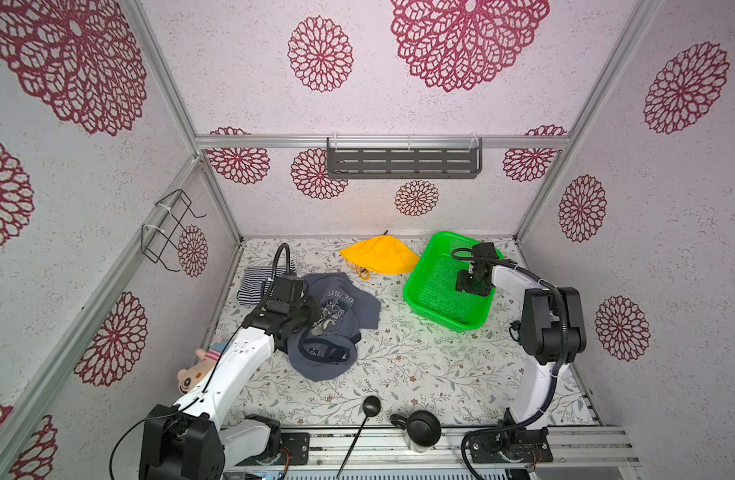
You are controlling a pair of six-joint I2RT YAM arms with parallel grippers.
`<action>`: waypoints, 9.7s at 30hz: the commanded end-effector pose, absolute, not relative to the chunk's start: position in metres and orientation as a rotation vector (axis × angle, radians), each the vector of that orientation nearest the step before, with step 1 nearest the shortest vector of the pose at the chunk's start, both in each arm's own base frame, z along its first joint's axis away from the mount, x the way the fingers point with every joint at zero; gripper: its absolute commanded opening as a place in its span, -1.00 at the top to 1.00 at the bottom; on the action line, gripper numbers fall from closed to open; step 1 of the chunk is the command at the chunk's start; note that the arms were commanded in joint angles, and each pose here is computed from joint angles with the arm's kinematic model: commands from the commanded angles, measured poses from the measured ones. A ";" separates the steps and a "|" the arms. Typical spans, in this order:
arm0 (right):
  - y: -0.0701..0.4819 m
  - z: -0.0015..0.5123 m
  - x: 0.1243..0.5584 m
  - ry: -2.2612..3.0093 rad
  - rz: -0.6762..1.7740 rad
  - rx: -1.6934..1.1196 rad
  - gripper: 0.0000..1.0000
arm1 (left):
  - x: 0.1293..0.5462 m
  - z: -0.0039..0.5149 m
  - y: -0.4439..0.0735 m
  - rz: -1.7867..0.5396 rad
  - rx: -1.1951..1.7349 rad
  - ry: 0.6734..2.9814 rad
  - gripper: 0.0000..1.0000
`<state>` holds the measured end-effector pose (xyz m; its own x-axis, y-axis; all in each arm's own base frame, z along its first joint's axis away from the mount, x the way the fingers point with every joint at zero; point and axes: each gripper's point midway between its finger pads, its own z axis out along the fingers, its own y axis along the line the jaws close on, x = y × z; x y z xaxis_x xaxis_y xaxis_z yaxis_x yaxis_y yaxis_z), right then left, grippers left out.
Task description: Fold and stack the tank tops
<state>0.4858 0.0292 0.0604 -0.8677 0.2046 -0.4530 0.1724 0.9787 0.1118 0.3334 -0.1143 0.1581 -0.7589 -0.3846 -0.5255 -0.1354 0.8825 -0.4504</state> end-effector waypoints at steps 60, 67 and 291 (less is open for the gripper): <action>0.361 0.065 0.411 2.523 0.802 -0.415 -0.07 | 0.346 0.073 -0.164 -0.337 -0.457 2.562 -0.56; 0.338 0.117 0.427 2.423 0.755 -0.386 1.00 | 0.351 0.061 -0.153 -0.260 -0.477 2.518 1.00; 0.180 0.246 0.322 2.263 0.434 -0.466 0.14 | 0.379 0.265 -0.097 -0.687 -0.146 2.080 0.09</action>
